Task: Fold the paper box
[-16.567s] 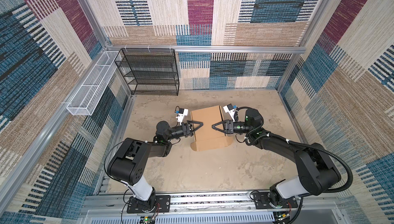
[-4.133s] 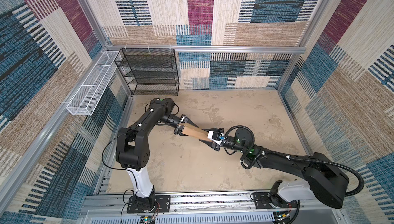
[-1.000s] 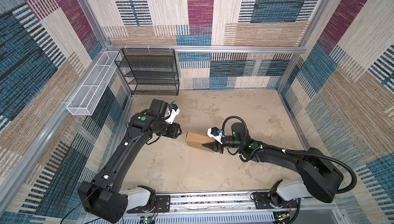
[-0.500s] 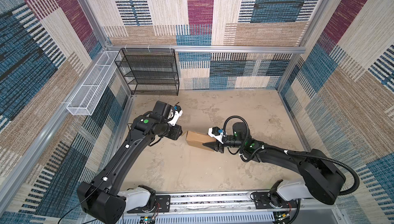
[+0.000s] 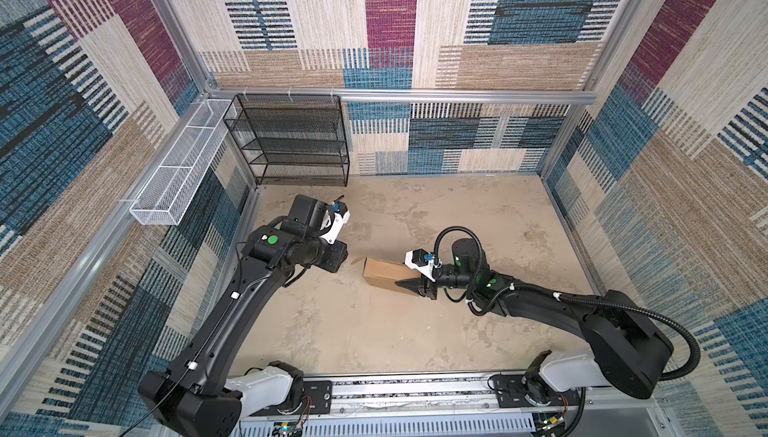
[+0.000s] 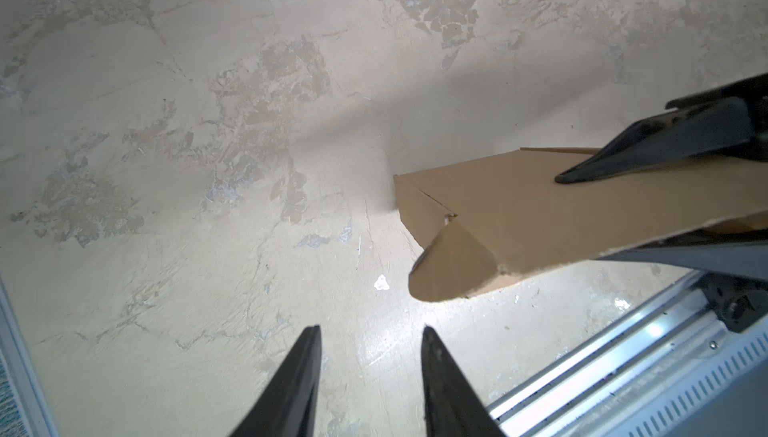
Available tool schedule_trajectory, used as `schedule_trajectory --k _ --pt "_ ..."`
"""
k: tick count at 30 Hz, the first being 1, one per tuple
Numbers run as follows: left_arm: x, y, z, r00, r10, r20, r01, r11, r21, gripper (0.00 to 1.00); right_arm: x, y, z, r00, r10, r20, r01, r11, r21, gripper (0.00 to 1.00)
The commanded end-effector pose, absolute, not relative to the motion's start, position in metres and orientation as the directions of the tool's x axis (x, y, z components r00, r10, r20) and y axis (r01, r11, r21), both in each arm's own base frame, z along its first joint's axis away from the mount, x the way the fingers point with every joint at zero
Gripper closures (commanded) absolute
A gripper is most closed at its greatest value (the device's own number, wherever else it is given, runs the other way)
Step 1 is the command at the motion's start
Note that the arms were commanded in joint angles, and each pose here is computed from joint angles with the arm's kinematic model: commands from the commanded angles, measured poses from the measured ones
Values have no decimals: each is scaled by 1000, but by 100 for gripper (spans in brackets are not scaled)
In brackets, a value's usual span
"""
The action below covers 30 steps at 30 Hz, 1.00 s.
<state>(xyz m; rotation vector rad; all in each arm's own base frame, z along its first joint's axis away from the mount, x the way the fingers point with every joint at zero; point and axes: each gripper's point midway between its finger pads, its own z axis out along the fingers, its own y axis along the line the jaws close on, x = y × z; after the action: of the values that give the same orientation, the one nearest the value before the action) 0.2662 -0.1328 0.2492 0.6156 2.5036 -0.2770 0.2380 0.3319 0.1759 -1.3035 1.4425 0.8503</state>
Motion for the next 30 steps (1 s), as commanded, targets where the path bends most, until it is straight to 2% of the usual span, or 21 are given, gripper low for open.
schedule_trajectory --k 1,7,17,25,30 --pt "256 -143 243 -742 415 -527 540 836 -102 58 239 334 182 74 -281 -957 -976 175 -127 59" --pt "251 -156 232 -733 459 -502 580 807 -108 60 240 335 181 70 -283 -957 -977 173 -123 59" --pt "257 -157 214 -754 449 -480 554 827 -97 65 240 335 183 74 -282 -957 -976 175 -127 59" --pt "269 -160 222 -724 447 -526 559 826 -67 64 241 335 182 72 -285 -956 -977 174 -126 59" --pt "273 -163 219 -724 458 -516 567 821 -66 62 241 335 182 70 -286 -956 -976 178 -125 60"
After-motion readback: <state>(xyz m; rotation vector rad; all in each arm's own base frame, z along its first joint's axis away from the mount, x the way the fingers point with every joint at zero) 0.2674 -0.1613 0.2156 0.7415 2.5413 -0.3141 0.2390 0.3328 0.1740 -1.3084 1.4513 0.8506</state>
